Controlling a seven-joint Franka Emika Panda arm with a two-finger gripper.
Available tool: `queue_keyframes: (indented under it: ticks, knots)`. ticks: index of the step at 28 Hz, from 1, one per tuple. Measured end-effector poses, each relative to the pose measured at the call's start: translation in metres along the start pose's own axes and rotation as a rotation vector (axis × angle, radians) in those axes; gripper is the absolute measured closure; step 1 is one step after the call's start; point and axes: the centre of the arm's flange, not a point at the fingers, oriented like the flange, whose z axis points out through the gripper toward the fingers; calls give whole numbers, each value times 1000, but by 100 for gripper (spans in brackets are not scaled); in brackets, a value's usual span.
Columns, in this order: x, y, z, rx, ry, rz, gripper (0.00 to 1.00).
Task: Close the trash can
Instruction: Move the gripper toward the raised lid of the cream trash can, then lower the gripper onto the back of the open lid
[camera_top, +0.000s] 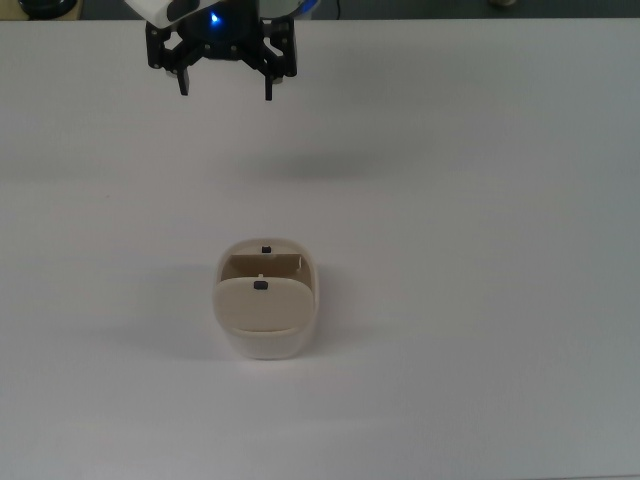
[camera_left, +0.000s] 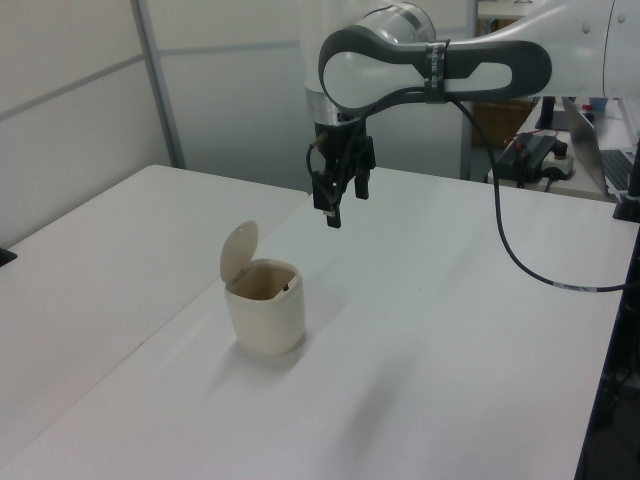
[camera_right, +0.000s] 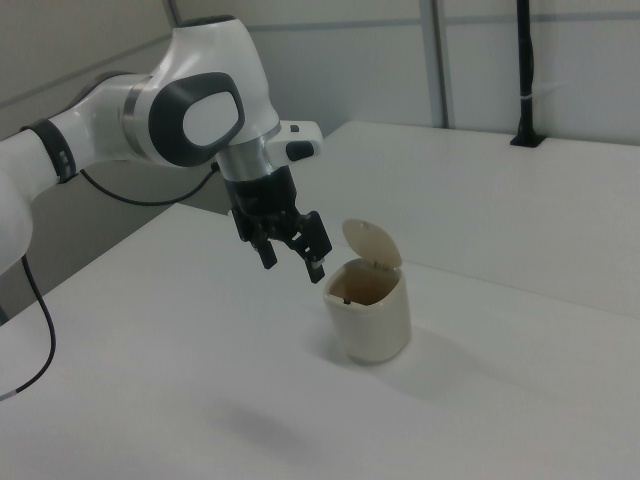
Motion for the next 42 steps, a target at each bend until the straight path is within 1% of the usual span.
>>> queue_keyframes:
  ticks: [3,5,7,10,11,12,14,16,17,18,21,22,23,24,28,31,35,42]
  knots:
    - [0,0,-1,0,1,-15,0]
    - [0,-1,-3,0,7,-40,6]
    - [1,-1,-7,0,15,-57,15]
    - [1,-1,-9,0,20,-63,25]
    - [1,-1,-10,0,20,-63,33]
    - [1,-2,-10,0,21,-64,35]
    - [1,-2,-10,0,21,-64,42]
    - [1,-2,-10,1,21,-65,49]
    - [1,-3,-10,1,21,-67,56]
    - [1,-4,-10,1,21,-68,58]
    - [1,-6,-10,2,21,-72,68]
    - [1,-7,-10,2,22,-74,77]
    - [1,-8,-10,2,21,-74,77]
    - [1,-8,-10,2,21,-75,83]
    - [3,-9,-10,2,31,-76,99]
    - [10,-10,-12,2,84,-78,99]
    - [28,-15,-13,4,202,-85,99]
    - [61,-19,-29,5,503,-89,99]
